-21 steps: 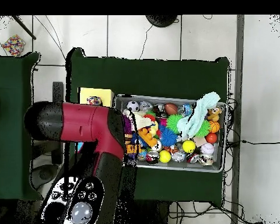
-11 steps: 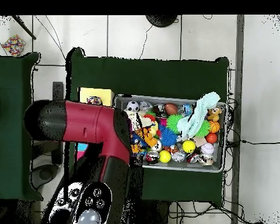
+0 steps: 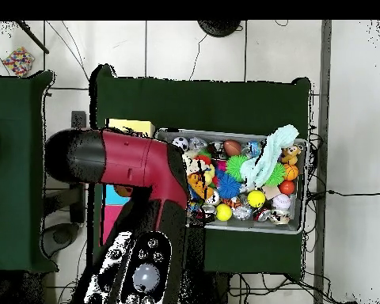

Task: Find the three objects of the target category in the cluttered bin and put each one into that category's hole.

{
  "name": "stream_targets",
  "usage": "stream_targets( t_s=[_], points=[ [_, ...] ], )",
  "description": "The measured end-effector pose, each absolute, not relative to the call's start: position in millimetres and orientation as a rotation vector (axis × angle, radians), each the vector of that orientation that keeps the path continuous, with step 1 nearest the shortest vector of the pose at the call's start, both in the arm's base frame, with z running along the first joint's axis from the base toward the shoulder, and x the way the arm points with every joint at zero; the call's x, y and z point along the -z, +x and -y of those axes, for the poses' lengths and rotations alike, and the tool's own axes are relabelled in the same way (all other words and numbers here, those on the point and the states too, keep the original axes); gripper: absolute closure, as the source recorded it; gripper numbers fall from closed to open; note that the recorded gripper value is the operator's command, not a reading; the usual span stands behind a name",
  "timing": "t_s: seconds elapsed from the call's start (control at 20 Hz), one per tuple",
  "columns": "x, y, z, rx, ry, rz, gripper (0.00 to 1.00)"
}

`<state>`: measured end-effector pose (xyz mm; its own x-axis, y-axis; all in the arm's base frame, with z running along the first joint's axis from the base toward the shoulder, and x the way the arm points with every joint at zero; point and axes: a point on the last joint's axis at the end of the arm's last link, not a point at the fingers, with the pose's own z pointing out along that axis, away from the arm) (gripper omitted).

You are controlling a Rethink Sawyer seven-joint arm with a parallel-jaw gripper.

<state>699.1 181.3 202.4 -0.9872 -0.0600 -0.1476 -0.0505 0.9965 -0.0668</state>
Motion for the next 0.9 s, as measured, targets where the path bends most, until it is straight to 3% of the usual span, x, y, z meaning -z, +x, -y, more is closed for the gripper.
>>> stream_targets(
  t_s=[0.9],
  points=[
    [-151.6,713.5,-214.6,-0.043,-0.101,-2.927,1.00]
  ],
)
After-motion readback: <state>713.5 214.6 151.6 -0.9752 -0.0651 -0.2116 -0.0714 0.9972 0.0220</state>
